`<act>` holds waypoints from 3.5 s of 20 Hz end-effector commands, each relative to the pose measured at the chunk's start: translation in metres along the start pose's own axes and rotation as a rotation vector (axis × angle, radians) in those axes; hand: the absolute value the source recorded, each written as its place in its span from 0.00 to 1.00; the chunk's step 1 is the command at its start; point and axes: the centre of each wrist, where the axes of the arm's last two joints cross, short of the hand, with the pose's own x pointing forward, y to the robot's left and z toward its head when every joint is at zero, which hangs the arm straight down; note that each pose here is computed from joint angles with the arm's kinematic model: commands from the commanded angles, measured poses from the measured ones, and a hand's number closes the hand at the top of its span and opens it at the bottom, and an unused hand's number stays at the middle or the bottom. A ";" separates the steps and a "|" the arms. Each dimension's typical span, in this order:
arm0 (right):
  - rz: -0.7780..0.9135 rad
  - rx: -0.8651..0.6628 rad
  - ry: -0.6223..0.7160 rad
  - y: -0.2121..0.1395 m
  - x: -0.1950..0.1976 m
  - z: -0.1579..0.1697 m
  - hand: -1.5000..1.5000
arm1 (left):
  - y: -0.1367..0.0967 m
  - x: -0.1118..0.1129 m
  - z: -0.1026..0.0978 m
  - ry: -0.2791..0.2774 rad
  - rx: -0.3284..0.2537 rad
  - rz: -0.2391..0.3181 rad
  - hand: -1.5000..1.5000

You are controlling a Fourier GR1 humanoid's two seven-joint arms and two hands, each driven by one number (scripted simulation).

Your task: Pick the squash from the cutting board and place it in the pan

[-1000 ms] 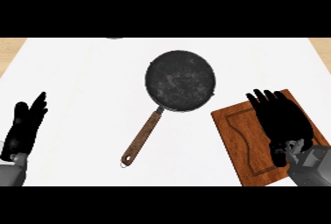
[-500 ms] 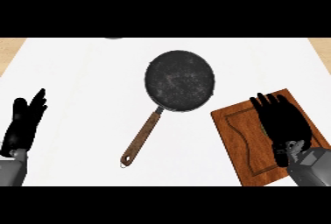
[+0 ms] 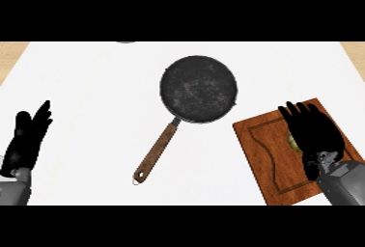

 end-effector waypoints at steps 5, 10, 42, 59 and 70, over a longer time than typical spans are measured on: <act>0.001 0.030 0.037 0.014 -0.001 -0.018 0.00 | 0.005 0.014 0.002 -0.009 0.023 0.001 0.50; 0.039 0.042 0.057 0.022 -0.014 -0.016 0.00 | -0.007 -0.014 -0.002 0.011 0.000 0.000 0.50; -0.685 -0.677 -0.149 -0.001 -0.049 0.046 1.00 | 0.018 0.003 0.001 -0.009 -0.007 0.013 0.50; -0.971 -0.597 -0.246 -0.098 0.038 -0.037 1.00 | 0.009 0.008 -0.010 -0.010 -0.015 0.009 0.50; -0.999 -0.479 -0.194 -0.072 0.099 -0.121 1.00 | -0.018 0.010 -0.013 -0.028 -0.022 0.007 0.50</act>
